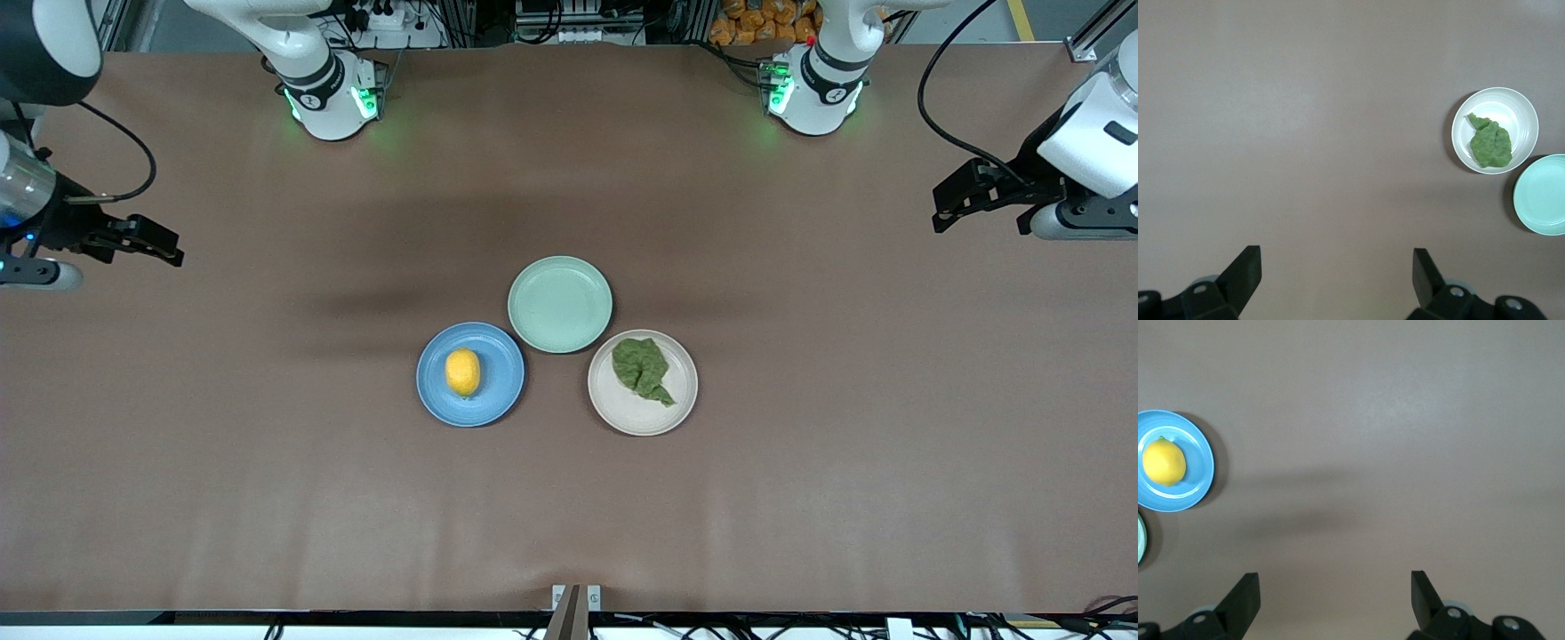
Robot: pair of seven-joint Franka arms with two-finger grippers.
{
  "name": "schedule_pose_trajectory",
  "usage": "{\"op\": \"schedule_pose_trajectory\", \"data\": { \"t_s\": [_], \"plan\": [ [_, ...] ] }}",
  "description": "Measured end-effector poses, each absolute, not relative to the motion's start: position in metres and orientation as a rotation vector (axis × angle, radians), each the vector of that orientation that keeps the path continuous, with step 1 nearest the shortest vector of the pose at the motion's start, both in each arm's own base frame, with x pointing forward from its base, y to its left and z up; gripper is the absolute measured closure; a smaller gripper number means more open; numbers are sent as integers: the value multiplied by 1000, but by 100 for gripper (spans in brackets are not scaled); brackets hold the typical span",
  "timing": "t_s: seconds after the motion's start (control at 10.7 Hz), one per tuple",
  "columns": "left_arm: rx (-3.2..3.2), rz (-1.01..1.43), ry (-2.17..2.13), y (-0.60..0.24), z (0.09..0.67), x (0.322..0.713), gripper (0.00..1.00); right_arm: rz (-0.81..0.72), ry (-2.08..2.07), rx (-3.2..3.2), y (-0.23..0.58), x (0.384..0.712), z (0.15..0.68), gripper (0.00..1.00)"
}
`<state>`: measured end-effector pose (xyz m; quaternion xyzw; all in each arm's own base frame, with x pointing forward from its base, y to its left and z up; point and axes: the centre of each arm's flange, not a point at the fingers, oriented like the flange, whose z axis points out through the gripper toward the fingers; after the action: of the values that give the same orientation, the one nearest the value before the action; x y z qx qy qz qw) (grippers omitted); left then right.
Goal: Place lemon and lettuce in plates
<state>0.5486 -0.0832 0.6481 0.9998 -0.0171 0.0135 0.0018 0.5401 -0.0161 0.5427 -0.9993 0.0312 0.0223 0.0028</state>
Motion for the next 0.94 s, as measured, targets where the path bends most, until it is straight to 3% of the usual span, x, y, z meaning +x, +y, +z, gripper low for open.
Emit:
{"op": "schedule_pose_trajectory", "data": {
  "t_s": [0.37, 0.94],
  "plan": [
    [3137, 42, -53, -83, 648, 549, 0, -8, 41, -3140, 4, 541, 546, 0],
    [3137, 42, -54, -83, 648, 548, 0, -250, 38, -3238, -11, 540, 632, 0]
  ]
}}
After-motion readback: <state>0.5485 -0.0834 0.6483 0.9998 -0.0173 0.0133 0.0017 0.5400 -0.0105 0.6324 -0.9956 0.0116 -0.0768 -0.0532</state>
